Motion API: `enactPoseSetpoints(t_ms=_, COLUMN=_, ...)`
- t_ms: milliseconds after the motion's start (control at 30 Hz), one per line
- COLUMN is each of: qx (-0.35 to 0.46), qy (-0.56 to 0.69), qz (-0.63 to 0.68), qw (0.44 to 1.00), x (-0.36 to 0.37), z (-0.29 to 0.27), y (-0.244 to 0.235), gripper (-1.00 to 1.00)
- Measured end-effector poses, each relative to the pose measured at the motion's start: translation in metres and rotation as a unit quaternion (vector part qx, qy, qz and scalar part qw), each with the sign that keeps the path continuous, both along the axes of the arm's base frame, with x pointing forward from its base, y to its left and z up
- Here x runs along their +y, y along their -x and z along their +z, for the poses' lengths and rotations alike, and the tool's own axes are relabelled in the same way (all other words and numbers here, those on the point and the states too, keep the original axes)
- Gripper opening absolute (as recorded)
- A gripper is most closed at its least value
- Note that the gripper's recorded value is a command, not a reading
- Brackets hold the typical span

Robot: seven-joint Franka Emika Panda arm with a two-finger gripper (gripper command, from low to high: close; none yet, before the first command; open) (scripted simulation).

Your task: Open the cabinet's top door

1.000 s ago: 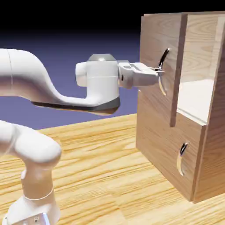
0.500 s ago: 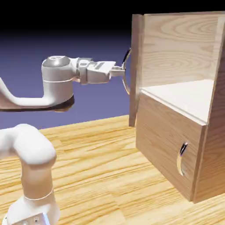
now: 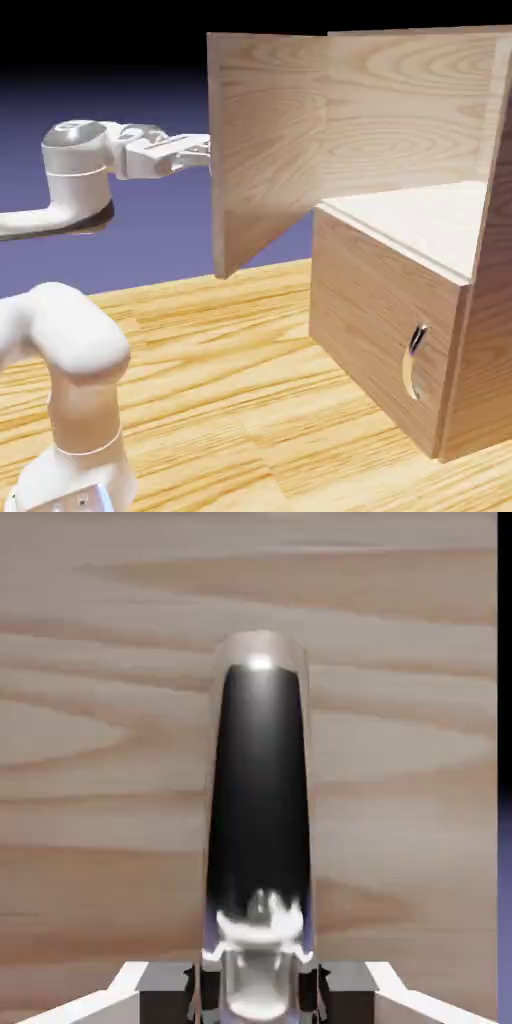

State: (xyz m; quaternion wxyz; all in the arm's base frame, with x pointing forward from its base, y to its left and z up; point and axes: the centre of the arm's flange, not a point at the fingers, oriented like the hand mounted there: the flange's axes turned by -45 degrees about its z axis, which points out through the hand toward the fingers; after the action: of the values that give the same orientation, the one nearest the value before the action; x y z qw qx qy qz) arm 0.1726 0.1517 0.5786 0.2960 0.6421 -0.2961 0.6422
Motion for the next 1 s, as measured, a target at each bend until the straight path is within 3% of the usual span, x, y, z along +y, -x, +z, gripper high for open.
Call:
enactPoseSetpoints(t_ms=467, qx=0.000, qy=0.000, qz=-0.160, qw=0.987, x=0.144, z=0.000, y=0.032, gripper=-1.00)
enactPoseSetpoints(t_ms=1000, qx=0.000, qy=0.000, qz=-0.303, qw=0.953, x=0.278, z=0.000, y=0.021, gripper=-1.00)
